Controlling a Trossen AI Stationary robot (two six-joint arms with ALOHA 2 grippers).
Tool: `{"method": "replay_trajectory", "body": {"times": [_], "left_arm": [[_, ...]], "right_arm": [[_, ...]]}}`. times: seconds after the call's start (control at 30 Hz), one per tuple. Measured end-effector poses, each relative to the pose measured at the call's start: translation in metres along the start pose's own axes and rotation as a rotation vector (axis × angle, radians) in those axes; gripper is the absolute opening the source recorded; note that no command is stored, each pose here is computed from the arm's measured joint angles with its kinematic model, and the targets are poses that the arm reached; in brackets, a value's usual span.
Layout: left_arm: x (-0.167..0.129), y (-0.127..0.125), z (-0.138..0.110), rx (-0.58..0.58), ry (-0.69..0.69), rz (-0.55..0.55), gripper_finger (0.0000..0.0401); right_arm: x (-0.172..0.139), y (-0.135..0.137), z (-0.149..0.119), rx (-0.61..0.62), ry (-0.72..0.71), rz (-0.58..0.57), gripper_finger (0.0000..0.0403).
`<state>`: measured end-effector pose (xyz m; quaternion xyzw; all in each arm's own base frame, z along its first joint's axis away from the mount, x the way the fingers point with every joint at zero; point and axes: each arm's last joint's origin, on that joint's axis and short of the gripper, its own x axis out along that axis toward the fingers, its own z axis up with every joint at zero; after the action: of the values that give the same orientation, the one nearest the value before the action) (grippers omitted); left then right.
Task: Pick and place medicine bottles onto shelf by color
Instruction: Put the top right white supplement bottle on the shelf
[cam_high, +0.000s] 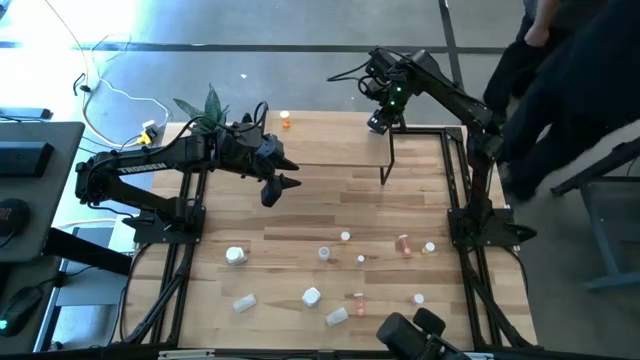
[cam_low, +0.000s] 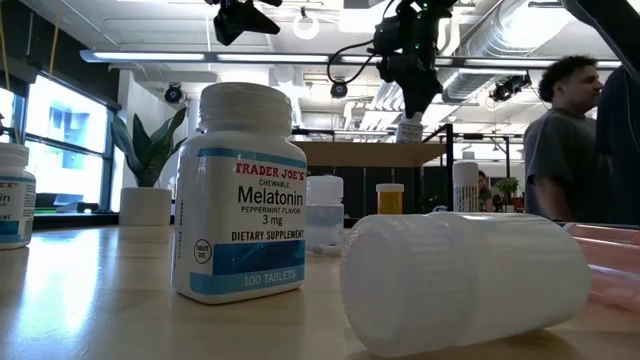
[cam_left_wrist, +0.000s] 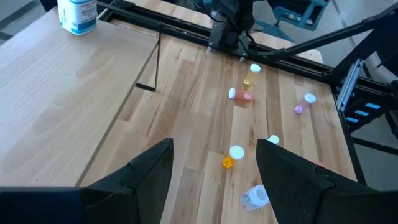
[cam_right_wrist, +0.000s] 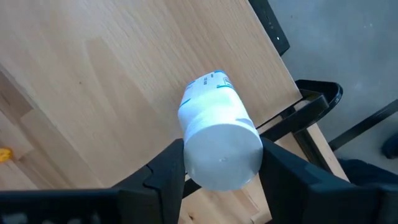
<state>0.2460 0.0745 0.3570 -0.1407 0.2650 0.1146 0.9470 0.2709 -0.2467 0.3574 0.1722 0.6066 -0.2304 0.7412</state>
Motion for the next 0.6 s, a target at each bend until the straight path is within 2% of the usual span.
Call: {"method": "replay_trajectory", "body": {"times": [0.43, 0.6], "left_arm": [[-0.0002, 0.0007, -0.0044, 0.021, 0.046, 0.006, 0.0218], [-0.0005, 0.0016, -0.0099, 0.014, 0.103, 0.015, 0.0218]], "right_arm": [[0.0016, -0.0006, 0.0032, -0.008, -0.026, -0.005, 0.0229], [0.0014, -0.0006, 0.0034, 0.014, -0.029, -0.005, 0.0237]]}}
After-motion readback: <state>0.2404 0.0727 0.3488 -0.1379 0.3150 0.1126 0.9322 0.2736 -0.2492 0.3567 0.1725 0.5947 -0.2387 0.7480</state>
